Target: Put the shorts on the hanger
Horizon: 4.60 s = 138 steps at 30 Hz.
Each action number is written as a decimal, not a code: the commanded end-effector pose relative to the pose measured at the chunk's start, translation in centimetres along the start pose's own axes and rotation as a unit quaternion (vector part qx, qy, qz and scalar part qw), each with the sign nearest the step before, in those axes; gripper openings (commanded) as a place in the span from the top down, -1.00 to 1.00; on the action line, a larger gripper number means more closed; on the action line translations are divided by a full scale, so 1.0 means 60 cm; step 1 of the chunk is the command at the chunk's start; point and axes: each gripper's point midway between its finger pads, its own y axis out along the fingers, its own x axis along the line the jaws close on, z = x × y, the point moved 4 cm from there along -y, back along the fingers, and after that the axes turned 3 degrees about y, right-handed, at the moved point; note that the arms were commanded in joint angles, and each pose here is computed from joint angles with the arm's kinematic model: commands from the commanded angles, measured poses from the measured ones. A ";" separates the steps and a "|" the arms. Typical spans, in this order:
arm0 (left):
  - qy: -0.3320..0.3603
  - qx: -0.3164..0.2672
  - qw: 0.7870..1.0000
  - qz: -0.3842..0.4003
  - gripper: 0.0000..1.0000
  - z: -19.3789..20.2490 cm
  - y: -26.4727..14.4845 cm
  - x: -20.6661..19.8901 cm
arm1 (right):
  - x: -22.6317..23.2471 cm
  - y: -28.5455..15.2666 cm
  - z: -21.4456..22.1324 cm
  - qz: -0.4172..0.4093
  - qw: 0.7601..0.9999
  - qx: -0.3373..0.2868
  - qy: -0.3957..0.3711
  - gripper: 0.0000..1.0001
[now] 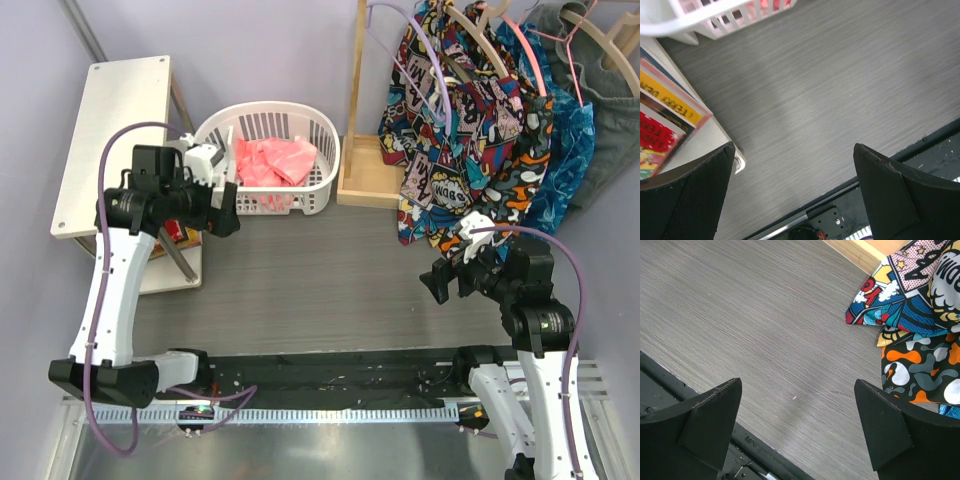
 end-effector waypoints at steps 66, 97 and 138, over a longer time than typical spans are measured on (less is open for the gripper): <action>0.101 -0.361 0.925 0.054 1.00 -0.452 -0.037 -0.154 | 0.007 0.008 -0.065 -0.043 0.998 -0.032 0.022 -0.99; -0.038 -0.154 0.984 0.077 1.00 -0.112 0.126 -0.200 | 0.025 0.054 -0.056 -0.126 0.988 -0.038 0.077 -0.95; 0.374 -0.034 0.904 0.205 -0.41 0.062 0.205 -0.067 | 0.079 0.415 0.135 -0.149 0.947 0.234 0.161 -0.04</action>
